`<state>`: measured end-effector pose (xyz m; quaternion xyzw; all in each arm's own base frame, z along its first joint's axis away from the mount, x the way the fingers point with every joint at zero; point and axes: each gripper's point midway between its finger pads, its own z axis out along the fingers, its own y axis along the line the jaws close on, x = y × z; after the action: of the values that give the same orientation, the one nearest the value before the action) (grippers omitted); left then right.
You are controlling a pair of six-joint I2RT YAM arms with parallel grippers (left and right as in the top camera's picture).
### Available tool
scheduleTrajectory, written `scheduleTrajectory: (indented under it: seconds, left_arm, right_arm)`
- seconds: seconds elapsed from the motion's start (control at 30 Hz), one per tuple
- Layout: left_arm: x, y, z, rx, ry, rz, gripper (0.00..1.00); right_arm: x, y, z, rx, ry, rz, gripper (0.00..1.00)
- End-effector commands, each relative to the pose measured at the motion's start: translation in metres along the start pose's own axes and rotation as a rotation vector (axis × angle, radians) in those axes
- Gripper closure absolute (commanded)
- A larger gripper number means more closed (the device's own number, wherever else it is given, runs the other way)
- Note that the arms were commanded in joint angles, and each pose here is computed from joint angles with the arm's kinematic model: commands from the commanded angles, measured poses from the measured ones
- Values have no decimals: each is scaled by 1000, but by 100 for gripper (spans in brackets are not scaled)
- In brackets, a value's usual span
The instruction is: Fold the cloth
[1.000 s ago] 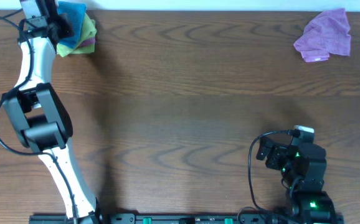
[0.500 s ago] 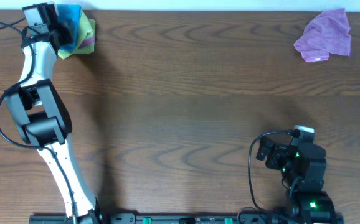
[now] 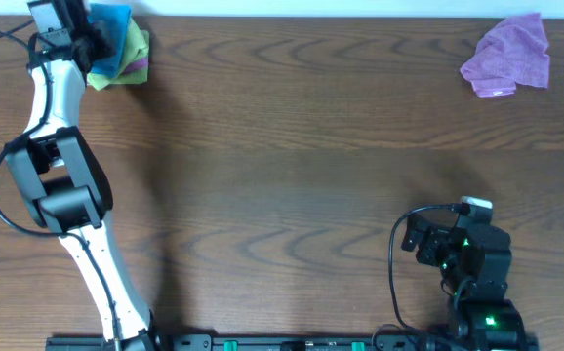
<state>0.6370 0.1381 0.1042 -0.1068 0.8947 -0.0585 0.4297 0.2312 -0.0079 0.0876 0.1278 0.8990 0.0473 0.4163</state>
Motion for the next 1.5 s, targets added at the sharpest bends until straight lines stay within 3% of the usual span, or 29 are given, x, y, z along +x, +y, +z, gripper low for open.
scheduleTrajectory:
  seconds: [0.0,0.27,0.53,0.77,1.0,1.33,1.47]
  left_arm:
    - [-46,-31,-34,51,-91,28,94]
    - [-67,-61,-90,69,-84,86,94]
    - [-21,-119,-205,121,184,124,94]
    - [8,-182,-285,184,199,264,94]
    - [70,-154,-347,70,177,227,94]
    - [190,-99,-431,-72,121,-88,94]
    - [231,-77,-455,-149,136,-132,92]
  right_arm:
    - [2,-3,1,12,1,15,1]
    - [2,-3,1,11,1,15,1]
    - [2,-3,1,12,1,15,1]
    - [2,-3,1,12,1,15,1]
    - [2,-3,1,12,1,15,1]
    - [2,-3,1,12,1,15,1]
    - [2,-3,1,12,1,15,1]
